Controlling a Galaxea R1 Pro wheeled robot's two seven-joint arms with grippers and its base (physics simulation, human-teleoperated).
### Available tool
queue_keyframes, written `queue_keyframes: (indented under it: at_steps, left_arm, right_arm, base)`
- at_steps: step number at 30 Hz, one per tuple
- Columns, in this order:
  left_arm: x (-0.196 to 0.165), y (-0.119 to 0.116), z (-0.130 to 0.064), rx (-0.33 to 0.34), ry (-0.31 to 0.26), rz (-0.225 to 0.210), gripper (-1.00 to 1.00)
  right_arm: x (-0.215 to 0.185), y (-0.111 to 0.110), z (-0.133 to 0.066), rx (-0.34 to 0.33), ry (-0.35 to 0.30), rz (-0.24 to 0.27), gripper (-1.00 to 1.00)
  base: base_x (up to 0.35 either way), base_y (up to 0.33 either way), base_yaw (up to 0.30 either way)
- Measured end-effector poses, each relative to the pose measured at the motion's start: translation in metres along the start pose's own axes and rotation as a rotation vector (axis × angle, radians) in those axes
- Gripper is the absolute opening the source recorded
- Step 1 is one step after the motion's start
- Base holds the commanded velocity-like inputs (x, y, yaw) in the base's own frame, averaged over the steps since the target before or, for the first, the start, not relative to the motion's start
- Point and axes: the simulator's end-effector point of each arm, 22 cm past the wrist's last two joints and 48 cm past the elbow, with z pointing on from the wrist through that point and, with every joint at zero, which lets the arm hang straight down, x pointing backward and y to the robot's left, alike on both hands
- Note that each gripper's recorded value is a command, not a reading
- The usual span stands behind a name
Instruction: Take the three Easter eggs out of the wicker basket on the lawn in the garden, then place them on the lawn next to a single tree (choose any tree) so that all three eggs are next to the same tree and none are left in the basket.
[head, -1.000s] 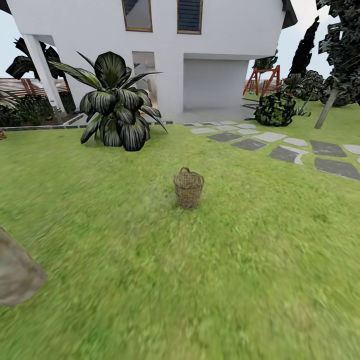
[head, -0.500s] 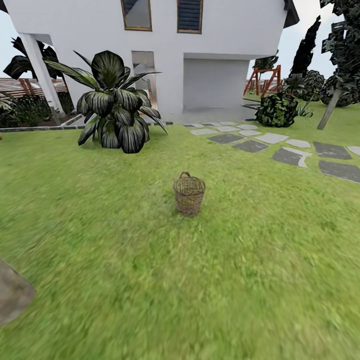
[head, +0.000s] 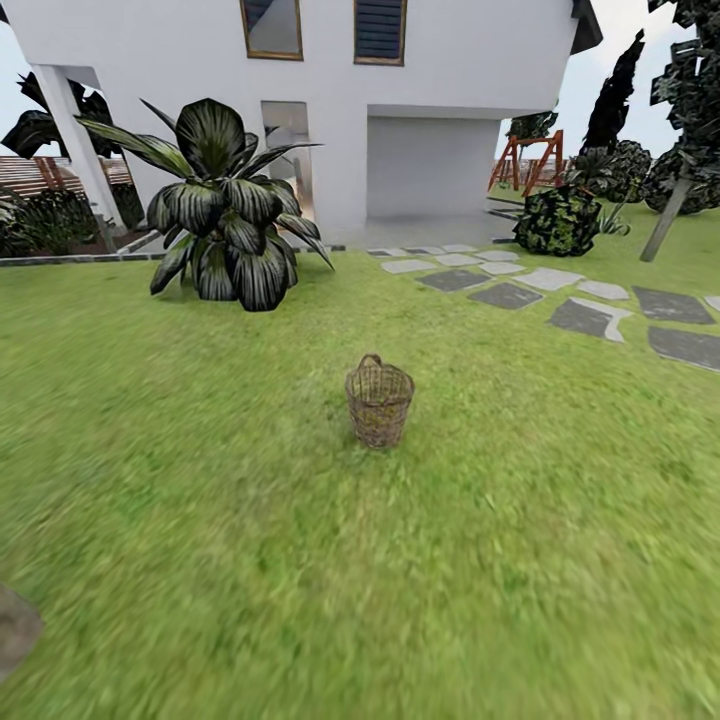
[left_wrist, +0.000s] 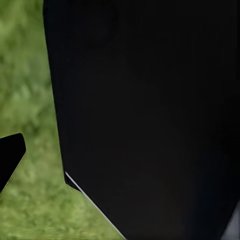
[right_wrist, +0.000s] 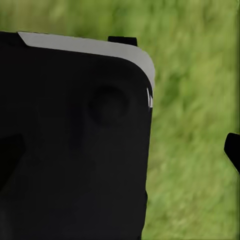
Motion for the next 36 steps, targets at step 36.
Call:
queue_keyframes:
  at_steps: [36]
  left_arm:
    - [-0.0006,0.0008,0.0,-0.001,-0.001,-0.003,1.0]
  right_arm:
    - [0.0005,-0.0071,-0.0001,0.01,0.0,-0.004,1.0]
  base:
    - [0.338,-0.095,0.0]
